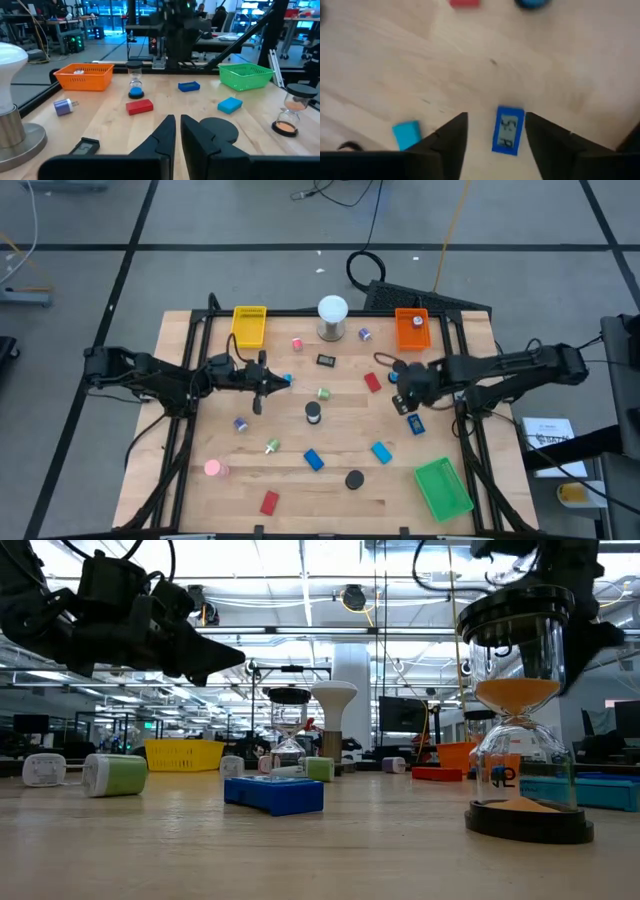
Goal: Pick & Place Office items
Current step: Put the right blue digital clock into the green bin
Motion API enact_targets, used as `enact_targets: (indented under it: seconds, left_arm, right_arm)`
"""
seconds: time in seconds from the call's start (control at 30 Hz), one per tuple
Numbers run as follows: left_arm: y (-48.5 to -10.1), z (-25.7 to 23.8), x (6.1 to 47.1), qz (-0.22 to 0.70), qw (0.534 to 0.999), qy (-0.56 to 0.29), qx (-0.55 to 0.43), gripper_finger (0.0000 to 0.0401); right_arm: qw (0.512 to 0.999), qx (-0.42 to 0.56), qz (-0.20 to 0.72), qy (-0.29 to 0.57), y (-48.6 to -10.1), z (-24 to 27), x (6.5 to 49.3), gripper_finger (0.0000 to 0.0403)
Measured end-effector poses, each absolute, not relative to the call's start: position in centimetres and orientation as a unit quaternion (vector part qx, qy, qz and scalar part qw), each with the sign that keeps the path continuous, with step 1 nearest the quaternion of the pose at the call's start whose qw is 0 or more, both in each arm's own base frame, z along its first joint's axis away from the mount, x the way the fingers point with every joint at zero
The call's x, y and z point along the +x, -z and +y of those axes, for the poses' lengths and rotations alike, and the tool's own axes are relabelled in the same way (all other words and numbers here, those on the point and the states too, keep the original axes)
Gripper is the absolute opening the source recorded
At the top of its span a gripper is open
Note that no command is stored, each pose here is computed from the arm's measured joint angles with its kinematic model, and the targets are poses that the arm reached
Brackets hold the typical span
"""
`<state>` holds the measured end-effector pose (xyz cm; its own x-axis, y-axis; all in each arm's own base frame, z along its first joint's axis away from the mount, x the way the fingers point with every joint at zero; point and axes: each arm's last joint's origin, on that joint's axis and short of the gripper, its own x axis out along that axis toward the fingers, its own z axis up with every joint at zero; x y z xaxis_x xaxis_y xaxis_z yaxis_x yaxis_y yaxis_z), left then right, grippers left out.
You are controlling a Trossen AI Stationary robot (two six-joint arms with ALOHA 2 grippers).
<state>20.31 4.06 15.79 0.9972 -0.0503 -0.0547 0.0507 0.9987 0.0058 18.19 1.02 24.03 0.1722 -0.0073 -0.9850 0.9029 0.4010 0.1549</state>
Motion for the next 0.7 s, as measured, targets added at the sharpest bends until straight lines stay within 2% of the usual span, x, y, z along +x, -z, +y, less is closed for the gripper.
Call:
enact_targets:
  seconds: [0.2,0.33,0.6,0.7]
  left_arm:
    - [-15.8,4.1,20.3,0.027,0.999,0.025,0.004,0.0035]
    - [-15.8,4.1,20.3,0.028,0.999,0.025,0.003,0.0035]
    - [-15.8,4.1,20.3,0.028,0.999,0.025,0.003,0.0035]
    - [-15.8,4.1,20.3,0.028,0.999,0.025,0.003,0.0035]
  right_arm:
    - [0.605,0.412,0.556,0.395,-20.9,3.2,18.8,0.0267]
    - [0.595,0.408,0.553,0.417,-19.6,4.1,19.0,0.0288]
    - [0.572,0.393,0.554,0.459,-17.1,4.7,18.2,0.0272]
    - [0.58,0.407,0.543,0.45,-16.0,4.9,18.1,0.026]
